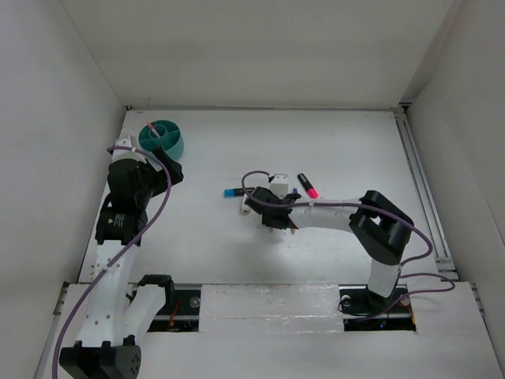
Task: Sort the stationery into containers
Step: Pick up the pen from the center of the board.
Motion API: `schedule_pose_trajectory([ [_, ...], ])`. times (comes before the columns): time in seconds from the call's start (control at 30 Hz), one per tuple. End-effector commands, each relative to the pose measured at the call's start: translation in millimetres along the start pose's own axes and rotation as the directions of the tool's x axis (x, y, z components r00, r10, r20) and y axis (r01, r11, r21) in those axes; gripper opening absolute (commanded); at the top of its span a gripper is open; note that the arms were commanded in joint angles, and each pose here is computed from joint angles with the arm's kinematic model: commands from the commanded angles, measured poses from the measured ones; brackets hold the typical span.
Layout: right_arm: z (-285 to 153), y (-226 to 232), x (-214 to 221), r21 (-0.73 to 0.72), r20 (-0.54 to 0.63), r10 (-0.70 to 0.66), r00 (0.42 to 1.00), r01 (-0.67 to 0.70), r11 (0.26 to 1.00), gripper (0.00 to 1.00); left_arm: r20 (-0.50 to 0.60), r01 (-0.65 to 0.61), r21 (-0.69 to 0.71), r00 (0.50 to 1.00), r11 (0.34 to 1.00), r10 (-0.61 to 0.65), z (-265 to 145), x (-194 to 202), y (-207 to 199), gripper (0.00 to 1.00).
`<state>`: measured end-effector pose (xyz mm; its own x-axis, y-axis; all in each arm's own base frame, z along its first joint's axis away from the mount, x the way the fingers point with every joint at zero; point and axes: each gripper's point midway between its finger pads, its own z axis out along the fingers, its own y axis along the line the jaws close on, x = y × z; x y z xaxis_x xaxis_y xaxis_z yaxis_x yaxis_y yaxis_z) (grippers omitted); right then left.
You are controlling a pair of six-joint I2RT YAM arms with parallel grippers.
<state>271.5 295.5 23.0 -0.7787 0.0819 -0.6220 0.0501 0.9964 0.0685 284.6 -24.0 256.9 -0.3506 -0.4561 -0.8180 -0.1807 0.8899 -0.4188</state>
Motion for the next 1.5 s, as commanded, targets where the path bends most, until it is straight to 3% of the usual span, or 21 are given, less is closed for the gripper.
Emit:
schedule_pose_trajectory([
  [0.0,-22.7,0.6,8.4,-0.062,-0.036,-0.095,0.995,0.092,0.994,0.00,-0.004,-0.013,0.105,1.000,0.994,0.014,1.4,-0.5,-18.4,1.00],
  [0.2,-88.3,54.1,-60.1,-0.391,0.208,-0.066,0.976,0.144,0.909,0.00,-0.136,-0.003,0.337,0.989,0.942,0.052,8.1,28.7,-55.0,1.00],
  [0.37,-105.2,98.9,-84.0,-0.502,0.281,-0.108,0.954,0.242,0.830,0.00,-0.223,0.034,0.486,0.971,0.873,0.086,2.8,47.4,-78.0,1.00],
  [0.6,-151.8,161.8,-134.4,-0.638,0.401,-0.035,0.916,0.306,0.707,0.00,-0.227,0.036,0.500,0.970,0.865,0.090,2.3,49.7,-79.5,1.00],
  [0.73,-172.8,170.2,-160.2,-0.644,0.458,0.008,0.889,0.326,0.692,0.00,-0.223,0.042,0.502,0.971,0.864,0.083,2.4,48.0,-80.7,0.99],
  [0.8,-175.3,174.4,-163.1,-0.650,0.468,0.010,0.884,0.336,0.682,0.00,-0.231,0.045,0.498,0.969,0.866,0.082,4.5,49.6,-80.0,0.95],
  [0.97,-198.6,195.8,-148.5,-0.749,0.461,0.010,0.887,0.383,0.540,0.00,-0.220,0.040,0.495,0.972,0.868,0.081,4.6,45.5,-80.7,0.91],
  [1.2,-195.3,204.6,-133.4,-0.764,0.451,0.003,0.893,0.384,0.518,0.00,-0.210,0.049,0.482,0.976,0.875,0.061,2.4,39.9,-81.0,0.91],
  [1.33,-206.0,210.4,-120.6,-0.804,0.444,0.005,0.896,0.396,0.444,0.00,-0.184,0.052,0.462,0.982,0.885,0.038,4.0,31.5,-75.7,0.82],
  [1.47,-206.9,210.8,-123.2,-0.806,0.441,0.020,0.897,0.387,0.448,0.00,-0.181,0.057,0.457,0.983,0.888,0.031,4.7,29.1,-72.7,0.74],
])
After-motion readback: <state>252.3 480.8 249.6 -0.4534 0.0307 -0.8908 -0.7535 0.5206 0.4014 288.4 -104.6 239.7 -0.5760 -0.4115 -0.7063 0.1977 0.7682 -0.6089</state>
